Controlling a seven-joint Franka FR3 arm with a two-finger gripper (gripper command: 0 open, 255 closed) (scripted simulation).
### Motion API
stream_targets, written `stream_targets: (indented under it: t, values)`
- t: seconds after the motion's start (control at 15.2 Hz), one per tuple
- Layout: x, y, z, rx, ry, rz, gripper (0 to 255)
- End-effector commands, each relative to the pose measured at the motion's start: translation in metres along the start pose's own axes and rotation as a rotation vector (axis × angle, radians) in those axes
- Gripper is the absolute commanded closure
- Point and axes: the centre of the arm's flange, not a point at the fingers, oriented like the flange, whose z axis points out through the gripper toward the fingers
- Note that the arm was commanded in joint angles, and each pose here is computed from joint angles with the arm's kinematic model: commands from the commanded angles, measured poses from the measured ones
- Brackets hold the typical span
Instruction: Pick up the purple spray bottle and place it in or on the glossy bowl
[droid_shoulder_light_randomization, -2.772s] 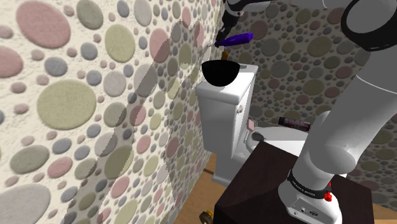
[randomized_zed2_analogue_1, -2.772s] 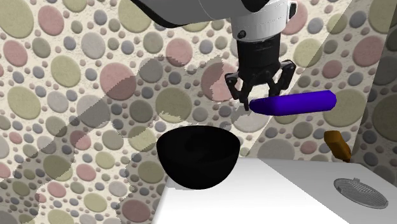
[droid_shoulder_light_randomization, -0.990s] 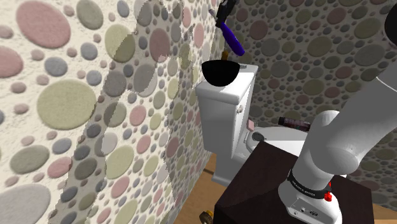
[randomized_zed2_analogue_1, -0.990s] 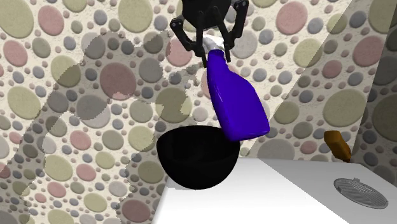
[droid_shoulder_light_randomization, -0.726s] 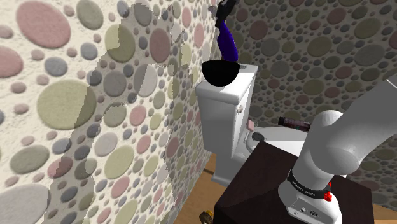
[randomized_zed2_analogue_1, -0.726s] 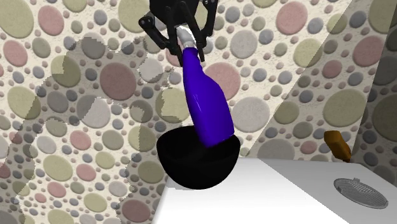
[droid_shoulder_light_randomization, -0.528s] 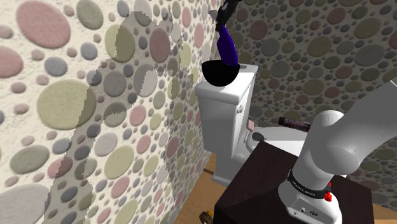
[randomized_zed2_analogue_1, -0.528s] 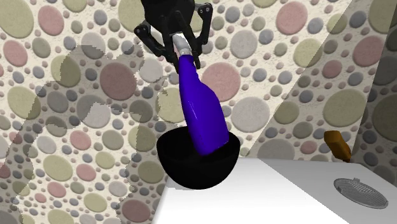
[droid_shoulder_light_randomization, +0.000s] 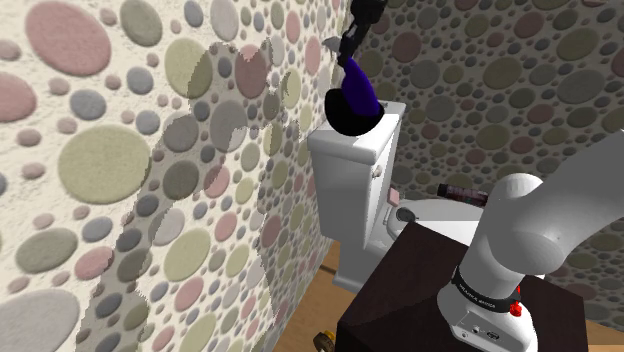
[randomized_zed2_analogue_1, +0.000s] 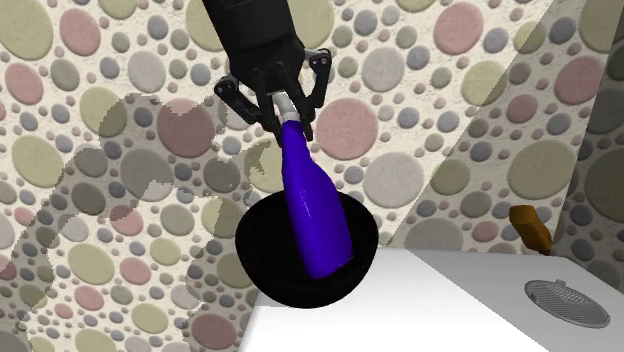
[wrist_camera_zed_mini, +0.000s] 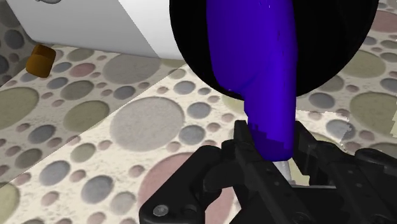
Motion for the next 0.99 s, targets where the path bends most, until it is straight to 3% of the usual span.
stream_targets:
  t: [0.0,0.2,0.73,0.79,0.92]
  values:
    - [-0.005,-0.002,0.01,0.0,0.0,0.0,255]
    - [-0.012,-0.006,0.024,0.0,0.0,0.0,255]
    - [-0.012,-0.006,0.025,0.0,0.0,0.0,255]
    - [-0.012,-0.006,0.024,0.0,0.0,0.0,0]
    - [-0.012,-0.005,0.024,0.0,0.0,0.0,0]
